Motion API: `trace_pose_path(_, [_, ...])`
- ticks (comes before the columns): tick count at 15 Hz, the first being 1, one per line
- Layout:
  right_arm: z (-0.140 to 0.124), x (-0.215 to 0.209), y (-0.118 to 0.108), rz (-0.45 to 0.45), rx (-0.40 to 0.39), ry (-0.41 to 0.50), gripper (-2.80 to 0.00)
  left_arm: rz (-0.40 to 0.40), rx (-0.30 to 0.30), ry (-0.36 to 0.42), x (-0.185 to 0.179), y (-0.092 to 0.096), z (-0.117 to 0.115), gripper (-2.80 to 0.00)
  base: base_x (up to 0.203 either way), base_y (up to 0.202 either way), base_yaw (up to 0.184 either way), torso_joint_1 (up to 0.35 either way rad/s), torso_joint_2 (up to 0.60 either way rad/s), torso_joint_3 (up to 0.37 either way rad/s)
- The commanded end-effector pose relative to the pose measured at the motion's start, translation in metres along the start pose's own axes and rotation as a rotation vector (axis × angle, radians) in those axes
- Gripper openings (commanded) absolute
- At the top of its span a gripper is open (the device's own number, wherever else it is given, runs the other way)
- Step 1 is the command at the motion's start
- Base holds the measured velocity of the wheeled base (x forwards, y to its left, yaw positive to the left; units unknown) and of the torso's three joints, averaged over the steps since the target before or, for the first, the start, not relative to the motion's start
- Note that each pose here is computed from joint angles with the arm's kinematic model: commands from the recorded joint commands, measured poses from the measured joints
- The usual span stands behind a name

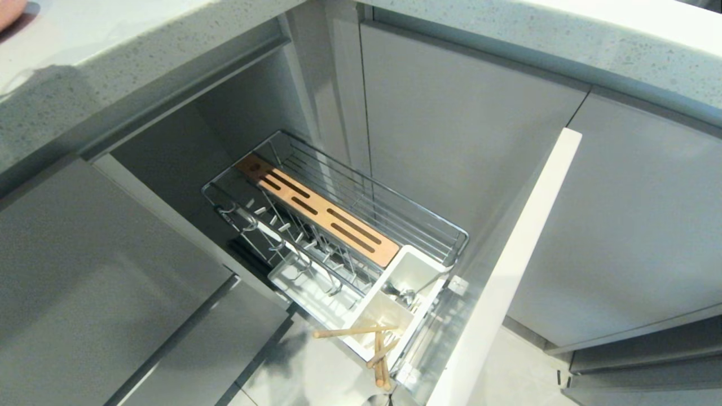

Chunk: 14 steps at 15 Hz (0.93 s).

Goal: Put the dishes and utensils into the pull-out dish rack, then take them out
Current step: Close the cupboard

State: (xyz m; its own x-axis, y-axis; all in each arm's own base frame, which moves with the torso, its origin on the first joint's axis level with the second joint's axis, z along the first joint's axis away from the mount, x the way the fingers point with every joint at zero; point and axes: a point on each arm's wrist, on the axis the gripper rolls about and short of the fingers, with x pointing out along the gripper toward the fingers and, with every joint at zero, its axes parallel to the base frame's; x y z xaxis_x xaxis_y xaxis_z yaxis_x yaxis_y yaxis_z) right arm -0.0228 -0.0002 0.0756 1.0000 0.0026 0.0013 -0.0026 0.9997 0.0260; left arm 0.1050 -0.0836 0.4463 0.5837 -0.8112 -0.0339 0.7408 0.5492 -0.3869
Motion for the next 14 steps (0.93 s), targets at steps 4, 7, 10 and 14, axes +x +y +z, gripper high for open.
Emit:
trace_pose_path(4, [0.000, 0.000, 0.000, 0.001, 0.000, 0.001, -2.80, -0.008, 0.038, 0.211, 0.080, -0.025, -0.040, -2.80, 0.000, 0.000, 0.000, 0.000, 0.00, 0.000])
trace_pose_path(7, [0.000, 0.000, 0.000, 0.001, 0.000, 0.001, -2.80, -0.085, 0.068, 0.347, 0.111, -0.045, -0.069, -2.80, 0.000, 0.000, 0.000, 0.000, 0.00, 0.000])
trace_pose_path(10, [0.000, 0.000, 0.000, 0.001, 0.000, 0.001, -2.80, -0.128, 0.087, 0.476, 0.132, -0.061, -0.097, -2.80, 0.000, 0.000, 0.000, 0.000, 0.00, 0.000])
trace_pose_path(14, [0.000, 0.000, 0.000, 0.002, 0.000, 0.001, -2.80, -0.147, 0.097, 0.552, 0.142, -0.071, -0.115, -2.80, 0.000, 0.000, 0.000, 0.000, 0.00, 0.000])
